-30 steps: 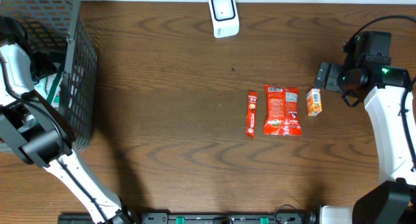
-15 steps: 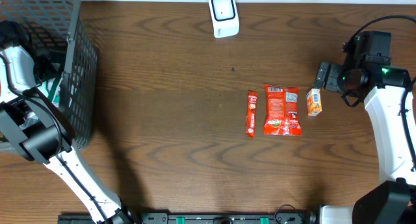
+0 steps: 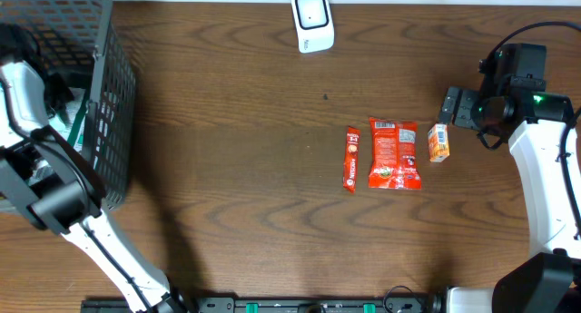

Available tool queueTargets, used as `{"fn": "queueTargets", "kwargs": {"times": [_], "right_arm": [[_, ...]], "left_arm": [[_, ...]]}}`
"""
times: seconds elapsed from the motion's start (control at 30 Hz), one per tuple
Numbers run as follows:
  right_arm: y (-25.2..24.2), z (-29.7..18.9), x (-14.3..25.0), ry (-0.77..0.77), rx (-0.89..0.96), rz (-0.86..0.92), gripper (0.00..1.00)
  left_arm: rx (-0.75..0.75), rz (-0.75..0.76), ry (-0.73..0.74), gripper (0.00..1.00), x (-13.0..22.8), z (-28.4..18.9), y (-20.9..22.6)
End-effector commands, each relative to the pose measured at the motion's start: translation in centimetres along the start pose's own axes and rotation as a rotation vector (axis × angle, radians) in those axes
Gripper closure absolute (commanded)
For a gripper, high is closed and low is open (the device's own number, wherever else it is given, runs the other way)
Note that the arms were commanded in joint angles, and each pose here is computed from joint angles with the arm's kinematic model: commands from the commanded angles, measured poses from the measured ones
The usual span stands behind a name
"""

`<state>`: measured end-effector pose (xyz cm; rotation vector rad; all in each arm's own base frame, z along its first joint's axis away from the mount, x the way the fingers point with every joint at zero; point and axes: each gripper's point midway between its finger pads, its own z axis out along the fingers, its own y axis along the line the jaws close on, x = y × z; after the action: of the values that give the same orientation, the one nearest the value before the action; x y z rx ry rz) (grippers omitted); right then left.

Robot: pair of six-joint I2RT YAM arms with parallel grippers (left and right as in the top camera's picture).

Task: Scan the item barcode
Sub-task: 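Grasp the mint-green Freshening wipes packet with the left gripper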

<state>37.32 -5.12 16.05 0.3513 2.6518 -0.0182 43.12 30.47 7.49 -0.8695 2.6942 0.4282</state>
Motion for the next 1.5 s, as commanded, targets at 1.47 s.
{"fn": "queueTargets", "kwargs": {"times": [1.47], "right_arm": [[-0.1, -0.4, -0.4, -0.013, -0.003, 0.020, 0.01]], "left_arm": [[0.350, 0.336, -0.019, 0.87, 30.8, -22.3, -28.5]]}}
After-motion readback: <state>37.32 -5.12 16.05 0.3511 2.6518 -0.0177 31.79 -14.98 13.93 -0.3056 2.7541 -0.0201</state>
